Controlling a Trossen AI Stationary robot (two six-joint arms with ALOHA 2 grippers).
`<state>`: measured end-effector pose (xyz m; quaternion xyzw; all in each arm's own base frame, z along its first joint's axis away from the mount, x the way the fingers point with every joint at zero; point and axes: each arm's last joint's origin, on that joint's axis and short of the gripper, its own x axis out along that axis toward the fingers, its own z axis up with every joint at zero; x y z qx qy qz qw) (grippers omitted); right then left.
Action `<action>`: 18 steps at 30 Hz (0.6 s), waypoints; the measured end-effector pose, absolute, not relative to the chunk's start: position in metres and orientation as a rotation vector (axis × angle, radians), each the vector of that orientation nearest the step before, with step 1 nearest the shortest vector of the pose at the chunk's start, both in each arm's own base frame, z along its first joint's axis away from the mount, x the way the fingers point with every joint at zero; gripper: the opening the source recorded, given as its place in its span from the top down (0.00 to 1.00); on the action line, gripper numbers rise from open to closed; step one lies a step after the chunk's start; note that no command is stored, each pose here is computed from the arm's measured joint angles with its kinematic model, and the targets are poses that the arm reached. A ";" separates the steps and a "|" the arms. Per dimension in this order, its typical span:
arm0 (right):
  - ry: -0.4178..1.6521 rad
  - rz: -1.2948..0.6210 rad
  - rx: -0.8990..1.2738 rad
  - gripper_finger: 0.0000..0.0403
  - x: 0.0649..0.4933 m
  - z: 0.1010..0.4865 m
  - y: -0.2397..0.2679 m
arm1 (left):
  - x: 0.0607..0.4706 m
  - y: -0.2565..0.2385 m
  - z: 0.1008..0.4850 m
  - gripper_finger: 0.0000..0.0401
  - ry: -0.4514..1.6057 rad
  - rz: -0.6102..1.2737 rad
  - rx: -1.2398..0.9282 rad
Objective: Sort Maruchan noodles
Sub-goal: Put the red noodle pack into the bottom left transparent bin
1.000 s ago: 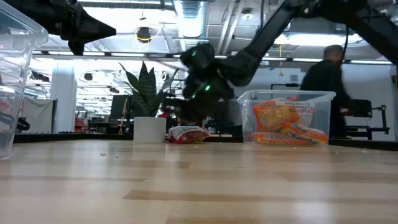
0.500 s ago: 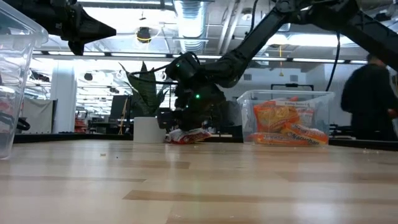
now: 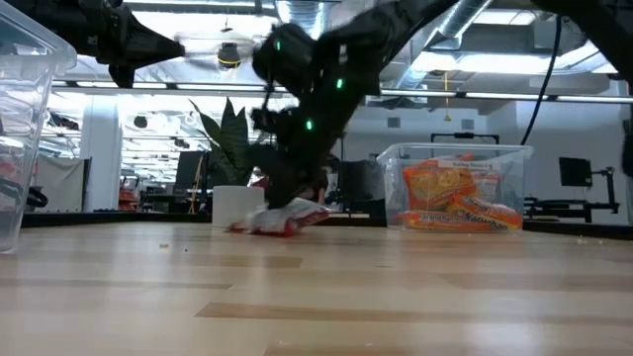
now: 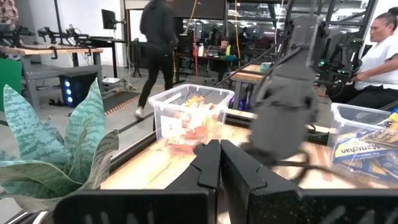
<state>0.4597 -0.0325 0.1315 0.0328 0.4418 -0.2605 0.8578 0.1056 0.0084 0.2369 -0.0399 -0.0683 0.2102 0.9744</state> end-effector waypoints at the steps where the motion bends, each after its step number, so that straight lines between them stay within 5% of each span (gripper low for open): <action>1: 0.945 -0.474 0.068 0.97 0.460 0.132 -0.023 | 0.106 0.008 0.237 1.00 -0.138 0.423 -0.080; 10: 0.838 0.104 0.082 0.97 0.470 0.135 0.072 | 0.106 0.008 0.237 1.00 -0.138 0.422 -0.082; 18: 0.694 0.121 -0.115 0.93 0.454 0.202 0.096 | 0.106 0.009 0.237 1.00 -0.134 0.431 -0.076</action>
